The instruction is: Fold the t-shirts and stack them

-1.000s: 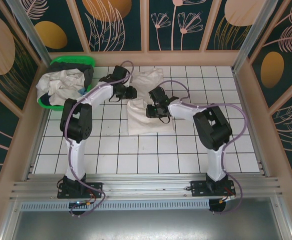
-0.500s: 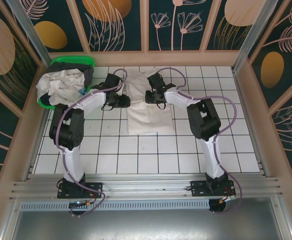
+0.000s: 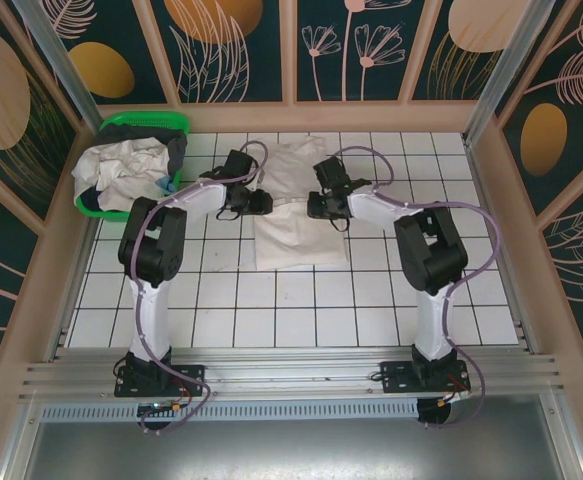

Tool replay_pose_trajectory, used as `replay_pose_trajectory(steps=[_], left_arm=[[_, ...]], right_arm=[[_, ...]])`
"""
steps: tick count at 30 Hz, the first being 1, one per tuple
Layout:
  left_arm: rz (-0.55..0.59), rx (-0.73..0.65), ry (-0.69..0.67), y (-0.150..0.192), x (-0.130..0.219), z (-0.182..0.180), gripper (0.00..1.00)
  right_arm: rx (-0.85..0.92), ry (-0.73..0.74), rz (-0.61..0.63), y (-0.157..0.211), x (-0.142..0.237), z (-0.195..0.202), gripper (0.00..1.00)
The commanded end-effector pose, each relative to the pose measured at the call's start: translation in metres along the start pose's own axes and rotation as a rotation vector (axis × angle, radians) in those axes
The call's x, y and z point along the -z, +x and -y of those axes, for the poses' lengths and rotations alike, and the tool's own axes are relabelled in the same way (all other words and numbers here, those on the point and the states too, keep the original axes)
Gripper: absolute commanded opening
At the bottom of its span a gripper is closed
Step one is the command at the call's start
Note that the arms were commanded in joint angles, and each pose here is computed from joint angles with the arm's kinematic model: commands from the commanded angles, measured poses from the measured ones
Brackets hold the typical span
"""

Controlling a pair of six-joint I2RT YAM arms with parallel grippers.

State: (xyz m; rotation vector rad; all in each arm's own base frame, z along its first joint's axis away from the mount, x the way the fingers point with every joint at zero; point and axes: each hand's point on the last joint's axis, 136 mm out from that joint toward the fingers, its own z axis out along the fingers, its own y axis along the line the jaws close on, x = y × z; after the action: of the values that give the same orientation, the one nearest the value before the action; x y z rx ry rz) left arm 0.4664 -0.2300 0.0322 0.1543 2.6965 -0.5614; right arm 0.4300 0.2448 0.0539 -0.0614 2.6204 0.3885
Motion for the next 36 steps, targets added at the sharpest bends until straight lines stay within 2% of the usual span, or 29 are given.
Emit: replay_pose_trajectory(steps=[1, 6, 11, 14, 18, 21, 23, 28, 33, 36], left_arm=[[-0.02, 0.018, -0.024, -0.001, -0.01, -0.007, 0.39], [-0.02, 0.023, -0.089, -0.009, -0.004, -0.02, 0.39], [0.043, 0.012, -0.071, -0.014, 0.044, -0.005, 0.44], [0.067, 0.002, -0.064, 0.013, 0.076, 0.005, 0.45], [0.058, 0.034, -0.06, 0.08, 0.093, 0.013, 0.48], [0.036, 0.072, -0.035, 0.122, 0.091, 0.012, 0.48], [0.046, 0.097, -0.013, 0.133, 0.092, 0.011, 0.48], [0.057, 0.108, 0.037, 0.133, 0.086, 0.017, 0.47], [0.022, 0.102, 0.065, 0.138, 0.073, 0.02, 0.44], [0.017, 0.108, 0.09, 0.141, 0.071, 0.023, 0.44]], right_arm=[[-0.054, -0.028, 0.026, 0.015, 0.002, 0.003, 0.29], [-0.082, -0.021, -0.016, 0.064, 0.008, 0.015, 0.28], [-0.06, -0.012, -0.037, 0.105, 0.026, 0.013, 0.28], [-0.064, -0.014, -0.031, 0.115, 0.044, 0.017, 0.28], [-0.07, 0.012, 0.04, 0.101, 0.079, 0.023, 0.35], [-0.1, 0.03, 0.069, 0.104, 0.099, 0.031, 0.45], [-0.128, -0.004, 0.062, 0.117, 0.103, 0.031, 0.47], [-0.142, -0.074, 0.007, 0.151, 0.091, 0.017, 0.45], [-0.159, 0.013, -0.057, 0.17, 0.071, 0.026, 0.44], [-0.159, 0.015, -0.076, 0.179, 0.066, 0.025, 0.44]])
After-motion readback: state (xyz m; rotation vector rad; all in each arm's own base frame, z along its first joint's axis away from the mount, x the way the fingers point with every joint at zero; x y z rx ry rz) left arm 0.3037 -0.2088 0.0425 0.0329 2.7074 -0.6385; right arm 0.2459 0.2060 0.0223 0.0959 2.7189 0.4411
